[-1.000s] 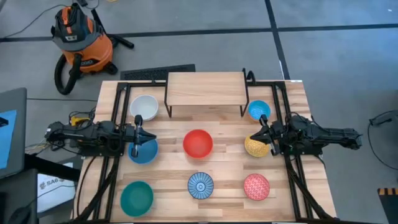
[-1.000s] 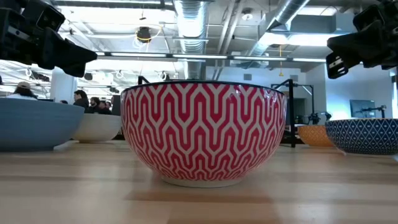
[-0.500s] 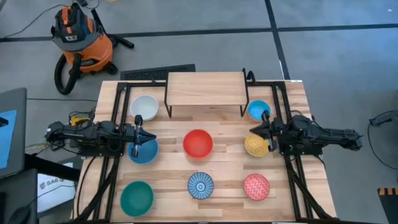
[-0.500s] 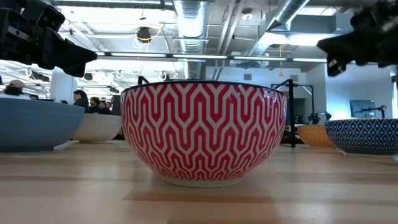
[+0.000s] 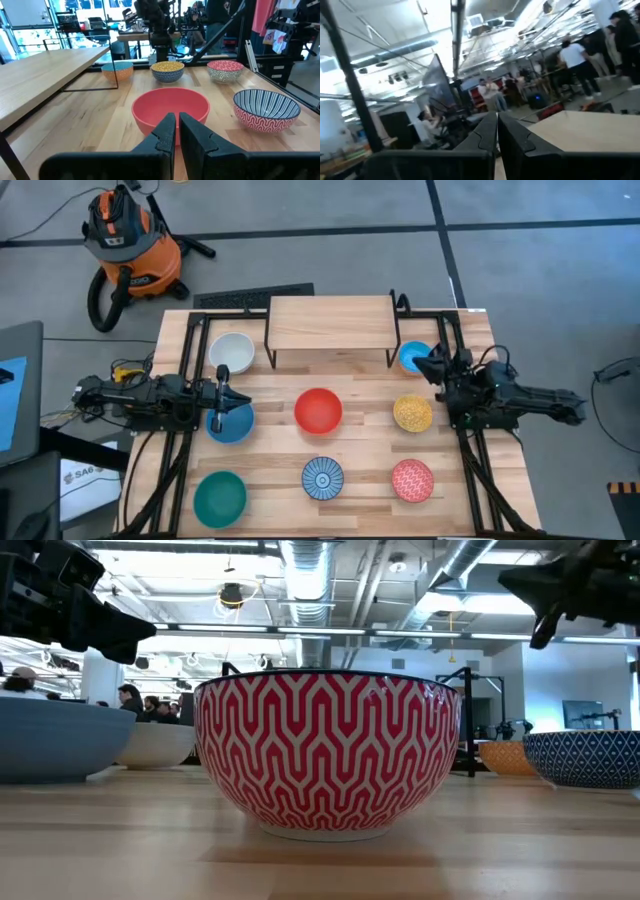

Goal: Place and stack bowls onto a shelf
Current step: Put the white bowl on the shelf

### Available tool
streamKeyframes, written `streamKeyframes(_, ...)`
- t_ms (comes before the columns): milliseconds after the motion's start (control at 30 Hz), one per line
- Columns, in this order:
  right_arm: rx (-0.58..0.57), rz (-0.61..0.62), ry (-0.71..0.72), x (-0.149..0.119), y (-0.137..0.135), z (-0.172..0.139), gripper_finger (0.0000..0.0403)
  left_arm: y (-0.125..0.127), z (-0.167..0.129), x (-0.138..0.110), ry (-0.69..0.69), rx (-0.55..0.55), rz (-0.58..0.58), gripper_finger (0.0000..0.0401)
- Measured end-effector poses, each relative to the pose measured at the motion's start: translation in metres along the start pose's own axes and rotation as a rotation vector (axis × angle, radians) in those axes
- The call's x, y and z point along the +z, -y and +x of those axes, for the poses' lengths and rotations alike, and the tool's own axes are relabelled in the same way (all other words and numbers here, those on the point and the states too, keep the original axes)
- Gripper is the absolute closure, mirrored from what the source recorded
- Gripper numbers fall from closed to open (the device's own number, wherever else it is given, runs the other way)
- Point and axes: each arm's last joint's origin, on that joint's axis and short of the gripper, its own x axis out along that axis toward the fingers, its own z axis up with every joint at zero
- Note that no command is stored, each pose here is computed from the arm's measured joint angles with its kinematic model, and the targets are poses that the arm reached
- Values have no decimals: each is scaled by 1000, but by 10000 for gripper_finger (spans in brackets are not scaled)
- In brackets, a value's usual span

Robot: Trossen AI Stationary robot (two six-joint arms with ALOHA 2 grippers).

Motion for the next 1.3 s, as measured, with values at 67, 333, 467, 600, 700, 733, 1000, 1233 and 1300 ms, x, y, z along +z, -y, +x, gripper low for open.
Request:
streamKeyframes(67, -33, -12, -49, -2, 2, 3, 360, 0, 0, 0, 0, 0, 0, 388)
streamKeyframes(333, -190, 136, -57, 18, 0, 25, 360, -5, 0, 1, 4, 118, 47, 388)
streamKeyframes(467, -305, 281, 130, 46, -4, 39, 360, -11, 0, 2, -19, 275, 204, 388)
streamKeyframes(600, -347, 164, 181, 62, -5, 44, 360, -13, -1, 2, -37, 337, 283, 388)
streamKeyframes(700, -377, 138, 178, 63, -2, 45, 360, -13, -1, 2, -43, 334, 322, 388)
streamKeyframes(733, -388, 140, 172, 63, -1, 45, 360, -13, -1, 2, -42, 333, 322, 388)
streamKeyframes(1000, -635, 208, 142, 52, 18, 39, 360, -16, -4, 21, 217, 432, -89, 388)
streamKeyframes(1233, -572, 163, -22, 51, 26, 55, 360, -24, -10, 42, 328, 700, -408, 388)
streamKeyframes(1300, -570, 129, -46, 59, 26, 67, 361, -25, -9, 54, 332, 693, -419, 388)
